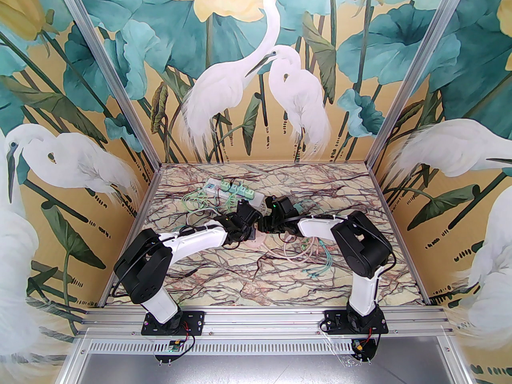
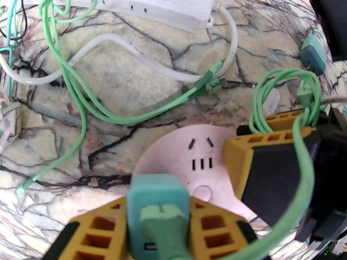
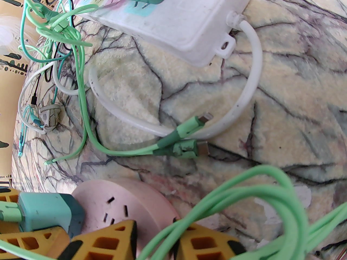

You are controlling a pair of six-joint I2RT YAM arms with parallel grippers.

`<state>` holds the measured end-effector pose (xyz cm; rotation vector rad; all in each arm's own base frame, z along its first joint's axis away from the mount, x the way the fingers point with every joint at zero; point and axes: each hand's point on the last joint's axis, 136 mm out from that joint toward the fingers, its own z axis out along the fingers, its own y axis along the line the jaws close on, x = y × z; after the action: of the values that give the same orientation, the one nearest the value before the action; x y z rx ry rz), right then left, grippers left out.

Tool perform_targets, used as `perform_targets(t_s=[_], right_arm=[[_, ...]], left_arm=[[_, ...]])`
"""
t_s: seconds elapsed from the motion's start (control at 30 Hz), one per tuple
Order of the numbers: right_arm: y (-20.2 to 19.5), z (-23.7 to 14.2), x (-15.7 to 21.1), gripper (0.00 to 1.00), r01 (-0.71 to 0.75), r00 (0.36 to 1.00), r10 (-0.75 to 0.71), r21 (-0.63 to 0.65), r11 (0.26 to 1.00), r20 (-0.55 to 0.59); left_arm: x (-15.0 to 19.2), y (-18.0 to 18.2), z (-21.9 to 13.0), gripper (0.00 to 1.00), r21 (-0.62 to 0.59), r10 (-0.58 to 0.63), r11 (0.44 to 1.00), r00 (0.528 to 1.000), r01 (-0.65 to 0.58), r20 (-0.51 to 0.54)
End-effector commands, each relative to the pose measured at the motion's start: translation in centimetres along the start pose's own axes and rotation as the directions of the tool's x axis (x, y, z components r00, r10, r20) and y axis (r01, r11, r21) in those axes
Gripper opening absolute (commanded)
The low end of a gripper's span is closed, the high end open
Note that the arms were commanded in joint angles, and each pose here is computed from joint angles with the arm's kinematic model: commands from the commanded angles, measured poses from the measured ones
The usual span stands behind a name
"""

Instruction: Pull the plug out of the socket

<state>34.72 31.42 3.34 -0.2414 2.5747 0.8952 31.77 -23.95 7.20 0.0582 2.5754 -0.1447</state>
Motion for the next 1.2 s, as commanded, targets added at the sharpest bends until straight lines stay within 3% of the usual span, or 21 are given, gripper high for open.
perform_targets(t_s=[0.0,0.23,0.37,0.57,0.9,1.17], right_arm=[[-5.5,1.6,6.9,0.29,-0.032,0.978,0.071,0.195,0.980,-0.194],[-5.6,1.7,6.9,0.29,-0.026,0.978,0.067,0.201,0.979,-0.198],[-5.6,1.7,7.0,0.29,-0.023,0.978,0.065,0.204,0.979,-0.200],[-5.5,1.8,7.0,0.29,-0.021,0.978,0.063,0.203,0.979,-0.201],[-5.5,1.7,6.9,0.29,-0.021,0.978,0.063,0.203,0.979,-0.200],[-5.5,1.7,6.9,0.29,-0.023,0.978,0.064,0.204,0.979,-0.199]], left_arm=[[-0.6,-3.8,-1.5,0.16,0.139,0.013,0.990,1.000,-0.014,0.007],[0.8,-4.9,-0.1,0.16,-0.034,0.210,0.977,0.978,-0.210,-0.002],[1.4,-5.0,0.6,0.15,-0.076,0.247,0.966,0.969,-0.247,-0.021],[0.8,-5.2,-0.2,0.15,-0.032,0.207,0.978,0.978,-0.207,-0.007],[-0.4,-3.7,-1.8,0.17,0.182,-0.020,0.983,0.999,0.027,-0.042],[-0.5,-2.9,-1.2,0.17,0.105,0.014,0.994,0.999,-0.010,-0.038]])
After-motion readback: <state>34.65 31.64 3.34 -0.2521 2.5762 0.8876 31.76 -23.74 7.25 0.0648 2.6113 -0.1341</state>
